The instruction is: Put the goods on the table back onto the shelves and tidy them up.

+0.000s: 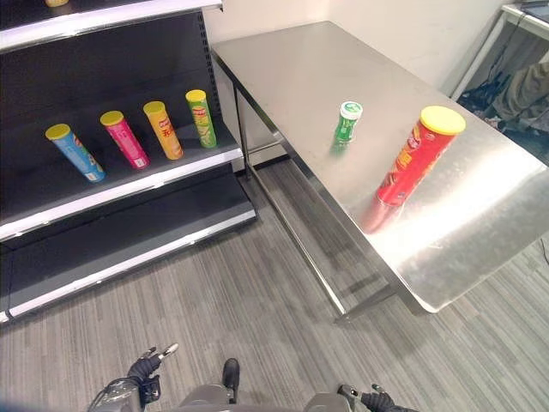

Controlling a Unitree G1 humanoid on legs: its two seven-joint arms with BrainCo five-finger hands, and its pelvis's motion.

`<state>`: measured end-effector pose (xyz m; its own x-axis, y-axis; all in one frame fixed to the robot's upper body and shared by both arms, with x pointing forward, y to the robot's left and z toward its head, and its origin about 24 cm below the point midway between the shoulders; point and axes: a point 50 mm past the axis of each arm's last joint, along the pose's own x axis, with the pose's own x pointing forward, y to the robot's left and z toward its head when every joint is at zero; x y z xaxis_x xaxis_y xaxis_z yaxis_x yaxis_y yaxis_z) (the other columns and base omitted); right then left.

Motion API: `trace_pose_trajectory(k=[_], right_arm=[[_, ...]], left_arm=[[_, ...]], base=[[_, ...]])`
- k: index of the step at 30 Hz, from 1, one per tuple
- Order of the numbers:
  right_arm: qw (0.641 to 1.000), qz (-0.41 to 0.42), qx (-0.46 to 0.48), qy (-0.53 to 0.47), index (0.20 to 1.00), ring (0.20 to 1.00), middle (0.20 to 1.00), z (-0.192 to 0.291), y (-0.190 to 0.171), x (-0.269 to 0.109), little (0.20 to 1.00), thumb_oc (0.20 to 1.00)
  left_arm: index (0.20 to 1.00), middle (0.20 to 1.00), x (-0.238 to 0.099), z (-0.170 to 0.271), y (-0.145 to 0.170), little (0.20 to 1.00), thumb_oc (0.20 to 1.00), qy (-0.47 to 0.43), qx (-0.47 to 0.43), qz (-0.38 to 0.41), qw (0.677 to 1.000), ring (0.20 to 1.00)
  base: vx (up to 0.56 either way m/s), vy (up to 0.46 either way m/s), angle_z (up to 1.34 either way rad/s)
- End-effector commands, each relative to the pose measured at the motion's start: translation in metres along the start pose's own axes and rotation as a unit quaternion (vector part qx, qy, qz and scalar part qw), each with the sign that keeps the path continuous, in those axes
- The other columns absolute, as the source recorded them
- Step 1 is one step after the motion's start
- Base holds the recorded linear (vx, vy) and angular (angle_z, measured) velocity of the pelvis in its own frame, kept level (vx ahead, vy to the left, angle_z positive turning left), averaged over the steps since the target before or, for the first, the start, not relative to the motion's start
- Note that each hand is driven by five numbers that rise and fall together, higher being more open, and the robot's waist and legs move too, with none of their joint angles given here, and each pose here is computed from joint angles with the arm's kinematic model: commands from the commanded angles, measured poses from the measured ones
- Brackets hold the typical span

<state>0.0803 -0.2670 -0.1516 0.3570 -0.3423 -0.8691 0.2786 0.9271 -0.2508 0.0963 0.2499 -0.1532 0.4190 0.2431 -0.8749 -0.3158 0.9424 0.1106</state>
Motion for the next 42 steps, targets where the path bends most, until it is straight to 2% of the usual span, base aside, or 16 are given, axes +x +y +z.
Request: trace_pose_trajectory(k=[1,20,25,27,28,29,30,32,33,34,35,36,38,40,41,42], right_arm=[[0.999,-0.007,-0.03,0.011,1.0,1.0,1.0,0.003,-0.007,0.002,1.0,1.0],[0.999,-0.002,-0.043,-0.012,1.0,1.0,1.0,0.016,-0.007,0.003,1.0,1.0],[0.995,-0.058,0.068,0.045,1.0,1.0,1.0,-0.018,-0.032,-0.002,1.0,1.0],[0.983,-0.093,0.154,0.045,1.0,1.0,1.0,-0.022,-0.048,-0.005,1.0,1.0],[0.961,-0.134,0.239,0.026,1.0,1.0,1.0,-0.021,-0.07,-0.008,1.0,1.0],[0.961,-0.134,0.239,0.026,1.0,1.0,1.0,-0.021,-0.07,-0.008,1.0,1.0],[0.915,-0.208,0.346,-0.03,1.0,1.0,1.0,-0.013,-0.115,-0.018,1.0,1.0],[0.905,-0.229,0.352,-0.066,1.0,1.0,1.0,-0.002,-0.131,-0.023,1.0,1.0],[0.887,-0.254,0.354,-0.155,1.0,1.0,1.0,0.033,-0.158,-0.034,1.0,1.0],[0.887,-0.255,0.353,-0.155,1.0,1.0,1.0,0.032,-0.158,-0.035,1.0,1.0],[0.867,-0.271,0.304,-0.287,1.0,1.0,1.0,0.091,-0.188,-0.062,1.0,1.0],[0.867,-0.271,0.304,-0.287,1.0,1.0,1.0,0.091,-0.188,-0.062,1.0,1.0],[0.835,-0.26,0.21,-0.437,1.0,1.0,1.0,0.168,-0.2,-0.104,1.0,1.0],[0.808,-0.245,0.152,-0.513,1.0,1.0,1.0,0.208,-0.198,-0.132,1.0,1.0],[0.779,-0.214,0.104,-0.58,1.0,1.0,1.0,0.239,-0.19,-0.16,1.0,1.0],[0.779,-0.214,0.104,-0.58,1.0,1.0,1.0,0.239,-0.19,-0.16,1.0,1.0]], left_arm=[[1.0,1.0,0.004,0.029,0.007,1.0,1.0,-0.045,-0.009,0.01,0.999,1.0],[1.0,1.0,0.003,0.012,-0.014,1.0,1.0,-0.021,0.02,-0.016,0.999,1.0],[1.0,1.0,0.003,0.01,-0.012,1.0,1.0,-0.019,0.018,-0.013,1.0,1.0],[1.0,1.0,0.003,0.012,-0.009,1.0,1.0,-0.021,0.012,-0.01,1.0,1.0],[1.0,1.0,0.003,0.014,-0.008,1.0,1.0,-0.026,0.006,-0.008,1.0,1.0],[1.0,1.0,0.003,0.014,-0.008,1.0,1.0,-0.026,0.006,-0.008,1.0,1.0],[1.0,1.0,0.003,0.01,-0.007,1.0,1.0,-0.018,0.008,-0.008,1.0,1.0],[1.0,1.0,0.002,0.007,-0.008,1.0,1.0,-0.015,0.012,-0.009,1.0,1.0],[1.0,1.0,0.002,0.006,-0.009,1.0,1.0,-0.013,0.016,-0.01,1.0,1.0],[1.0,1.0,0.002,0.006,-0.009,1.0,1.0,-0.013,0.016,-0.01,1.0,1.0],[1.0,1.0,0.002,0.004,-0.01,1.0,1.0,-0.01,0.021,-0.014,1.0,1.0],[1.0,1.0,0.002,0.004,-0.01,1.0,1.0,-0.01,0.021,-0.014,1.0,1.0],[1.0,1.0,0.001,0.004,-0.012,1.0,1.0,-0.014,0.037,-0.022,0.999,1.0],[1.0,1.0,0.001,0.004,-0.012,1.0,1.0,-0.019,0.043,-0.03,0.998,1.0],[1.0,1.0,0.0,0.004,-0.011,1.0,1.0,-0.022,0.047,-0.034,0.998,1.0],[1.0,1.0,0.0,0.004,-0.011,1.0,1.0,-0.022,0.046,-0.034,0.998,1.0]], base=[[0.14,0.246,-1.31],[0.1,-0.025,0.08],[0.09,-0.006,-0.04],[0.06,0.034,-0.25],[0.05,0.038,-0.29],[0.09,0.078,-0.27],[0.07,0.07,-0.24],[0.04,0.061,-0.19],[0.01,0.032,-0.16],[0.0,0.056,-0.12],[-0.01,0.027,-0.12],[-0.03,0.045,-0.13],[-0.03,0.033,-0.15],[-0.02,0.017,-0.12],[-0.01,0.008,-0.09],[0.0,0.003,-0.04]])
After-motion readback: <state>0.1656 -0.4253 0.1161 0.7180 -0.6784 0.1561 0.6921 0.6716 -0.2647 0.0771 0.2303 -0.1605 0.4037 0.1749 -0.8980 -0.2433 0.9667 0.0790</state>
